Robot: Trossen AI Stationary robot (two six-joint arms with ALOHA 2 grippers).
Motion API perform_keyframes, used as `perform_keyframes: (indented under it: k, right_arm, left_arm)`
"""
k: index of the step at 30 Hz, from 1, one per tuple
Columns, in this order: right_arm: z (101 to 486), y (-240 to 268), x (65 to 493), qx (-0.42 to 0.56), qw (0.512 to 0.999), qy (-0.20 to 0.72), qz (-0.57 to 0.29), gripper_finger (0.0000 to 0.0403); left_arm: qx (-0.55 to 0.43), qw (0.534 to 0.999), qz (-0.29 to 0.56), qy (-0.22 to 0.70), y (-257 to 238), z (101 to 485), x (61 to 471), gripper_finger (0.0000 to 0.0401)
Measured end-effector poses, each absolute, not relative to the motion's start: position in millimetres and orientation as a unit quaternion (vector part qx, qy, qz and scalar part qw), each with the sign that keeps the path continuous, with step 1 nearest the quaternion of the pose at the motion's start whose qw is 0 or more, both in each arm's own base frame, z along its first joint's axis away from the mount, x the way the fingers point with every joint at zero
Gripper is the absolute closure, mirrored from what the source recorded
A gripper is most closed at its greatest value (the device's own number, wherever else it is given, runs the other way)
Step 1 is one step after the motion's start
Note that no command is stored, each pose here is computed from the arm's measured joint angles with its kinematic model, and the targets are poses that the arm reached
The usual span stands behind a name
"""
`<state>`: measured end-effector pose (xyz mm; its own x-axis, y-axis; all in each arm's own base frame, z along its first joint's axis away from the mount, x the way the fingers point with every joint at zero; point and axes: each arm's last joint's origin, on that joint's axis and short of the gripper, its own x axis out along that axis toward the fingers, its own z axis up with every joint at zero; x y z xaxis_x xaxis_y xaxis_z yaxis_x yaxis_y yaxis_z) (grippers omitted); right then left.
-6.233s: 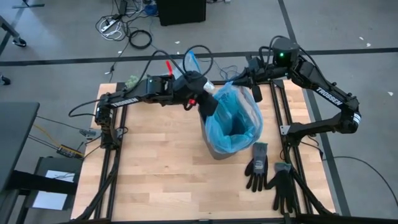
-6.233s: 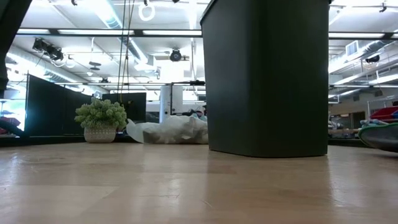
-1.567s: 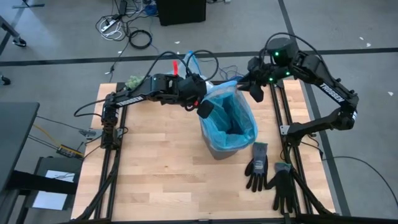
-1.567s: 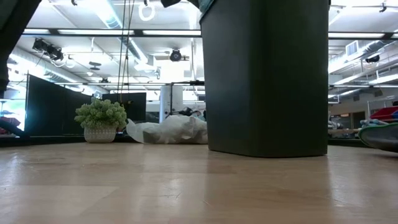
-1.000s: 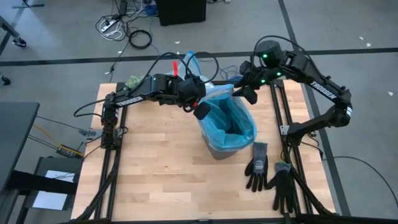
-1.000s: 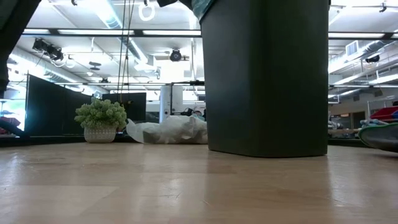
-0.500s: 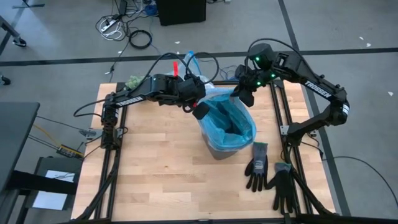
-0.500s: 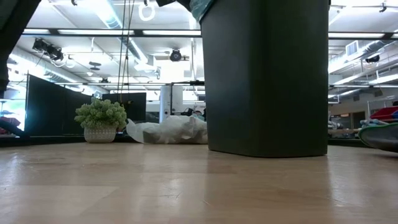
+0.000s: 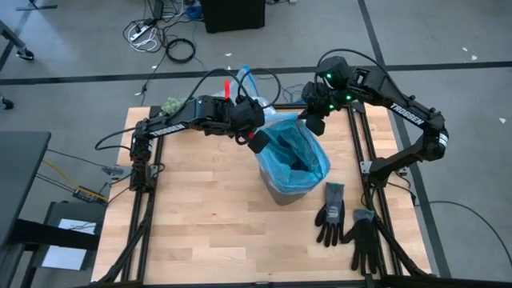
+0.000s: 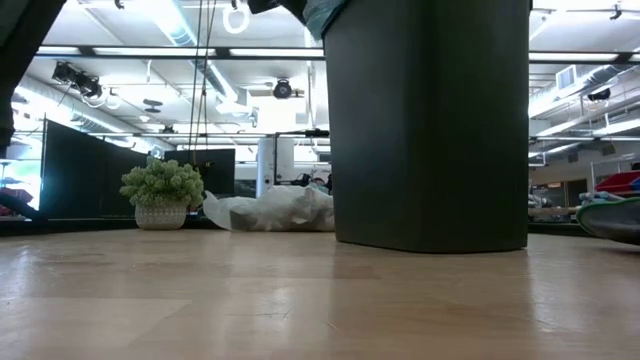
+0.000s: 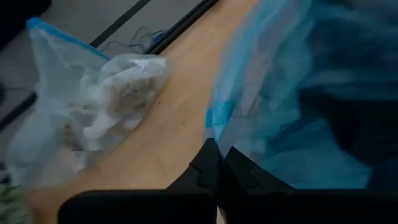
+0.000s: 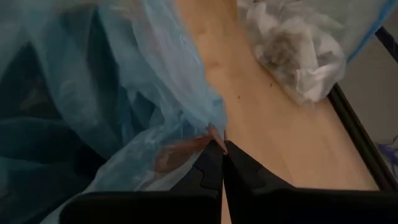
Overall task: Place trash/remove bag and relplace
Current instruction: Insert the new blue trash bag into the trash bin
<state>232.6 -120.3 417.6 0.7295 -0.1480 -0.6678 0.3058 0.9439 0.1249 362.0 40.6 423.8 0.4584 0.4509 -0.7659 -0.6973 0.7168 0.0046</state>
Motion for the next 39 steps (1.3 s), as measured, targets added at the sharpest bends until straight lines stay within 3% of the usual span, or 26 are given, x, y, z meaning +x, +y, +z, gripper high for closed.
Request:
perform_keyframes:
  k: [6,17,39]
  right_arm:
    - [413.8,-125.0,229.8,0.114,0.914,0.365,-0.138,0.0403]
    - [411.6,-127.6,227.5,0.100,0.909,0.379,-0.140,0.0403]
    - [359.3,-130.6,229.0,0.114,0.875,0.457,-0.114,0.0403]
  left_arm:
    - [-0.171,0.837,0.339,0.393,40.4,418.9,367.6,0.0395]
    - [-0.192,0.807,0.332,0.449,40.5,374.7,389.5,0.0395]
    - [-0.187,0.821,0.334,0.424,36.6,370.3,400.2,0.0395]
